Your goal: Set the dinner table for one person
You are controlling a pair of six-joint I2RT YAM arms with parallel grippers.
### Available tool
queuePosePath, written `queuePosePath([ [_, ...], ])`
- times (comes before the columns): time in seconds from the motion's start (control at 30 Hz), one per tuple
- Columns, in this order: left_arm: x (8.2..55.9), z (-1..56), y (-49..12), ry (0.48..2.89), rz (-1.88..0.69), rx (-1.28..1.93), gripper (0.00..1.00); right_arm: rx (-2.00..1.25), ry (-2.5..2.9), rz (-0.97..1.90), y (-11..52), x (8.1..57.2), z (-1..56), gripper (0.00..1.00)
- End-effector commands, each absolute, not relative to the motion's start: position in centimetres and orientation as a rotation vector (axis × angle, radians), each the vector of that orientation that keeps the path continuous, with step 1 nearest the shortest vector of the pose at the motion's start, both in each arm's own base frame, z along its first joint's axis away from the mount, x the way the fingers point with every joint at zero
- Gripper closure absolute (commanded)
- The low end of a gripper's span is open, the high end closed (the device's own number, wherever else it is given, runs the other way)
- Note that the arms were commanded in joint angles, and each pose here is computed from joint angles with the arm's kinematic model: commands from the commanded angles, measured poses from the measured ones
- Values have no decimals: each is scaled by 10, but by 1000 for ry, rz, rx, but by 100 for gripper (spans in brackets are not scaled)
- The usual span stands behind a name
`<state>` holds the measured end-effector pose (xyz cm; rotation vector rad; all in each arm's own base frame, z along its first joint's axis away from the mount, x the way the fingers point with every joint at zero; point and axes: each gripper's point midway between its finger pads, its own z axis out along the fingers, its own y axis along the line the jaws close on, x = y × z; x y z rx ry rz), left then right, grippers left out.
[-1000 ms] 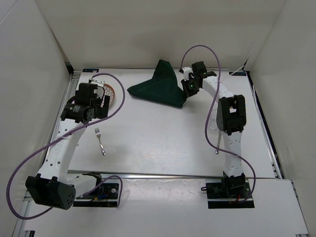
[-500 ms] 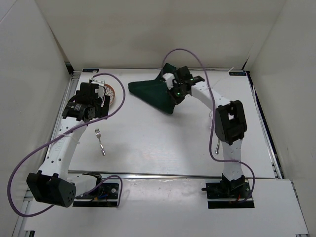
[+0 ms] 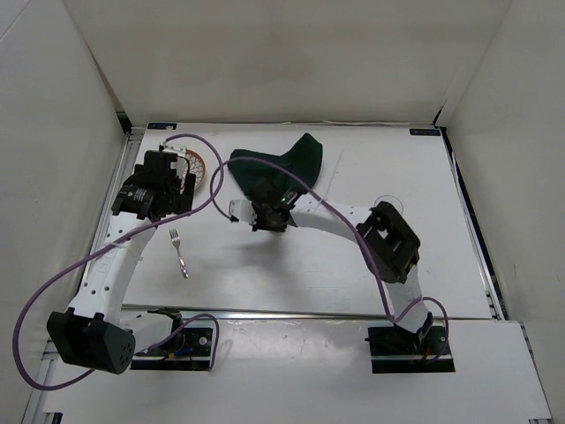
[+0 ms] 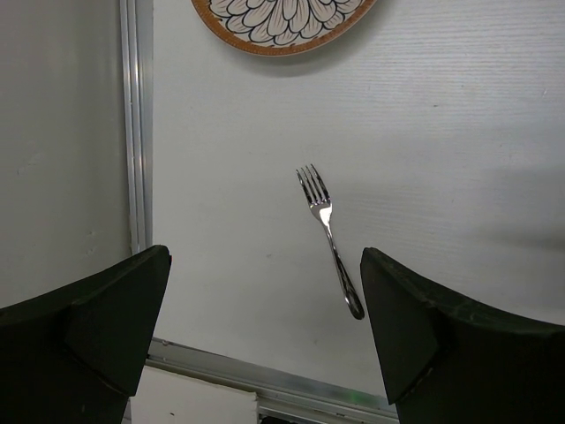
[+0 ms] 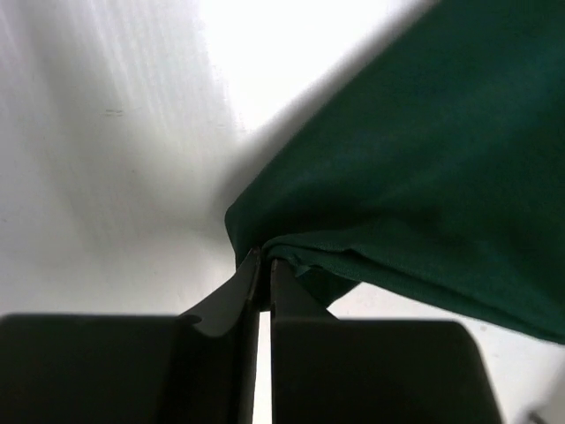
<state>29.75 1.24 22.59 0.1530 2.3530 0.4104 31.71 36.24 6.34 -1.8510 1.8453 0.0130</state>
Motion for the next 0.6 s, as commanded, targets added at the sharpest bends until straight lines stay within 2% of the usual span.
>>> queuePosePath([
  [0.0, 293, 234, 17, 2307, 428, 119, 0, -2031, 1737, -219, 354, 309, 33, 100],
  [0.3, 289, 231, 19, 2304, 438, 114, 0, -2128, 1568, -325, 379, 270, 29, 100],
  [0.37, 289, 231, 19, 2304, 438, 114, 0, -2143, 1538, -329, 385, 261, 30, 94],
  [0.4, 288, 233, 21, 2294, 446, 106, 0, -2120, 1550, -314, 388, 257, 34, 84],
  [0.43, 287, 230, 21, 2302, 449, 109, 0, -2105, 1548, -302, 394, 254, 37, 70],
  [0.47, 288, 231, 21, 2294, 446, 106, 0, -2095, 1539, -286, 399, 248, 42, 61],
  [0.53, 288, 231, 21, 2294, 446, 106, 0, -2010, 1568, -183, 418, 237, 65, 36],
  [0.57, 288, 232, 22, 2292, 459, 100, 0, -1997, 1596, -133, 422, 232, 69, 32],
])
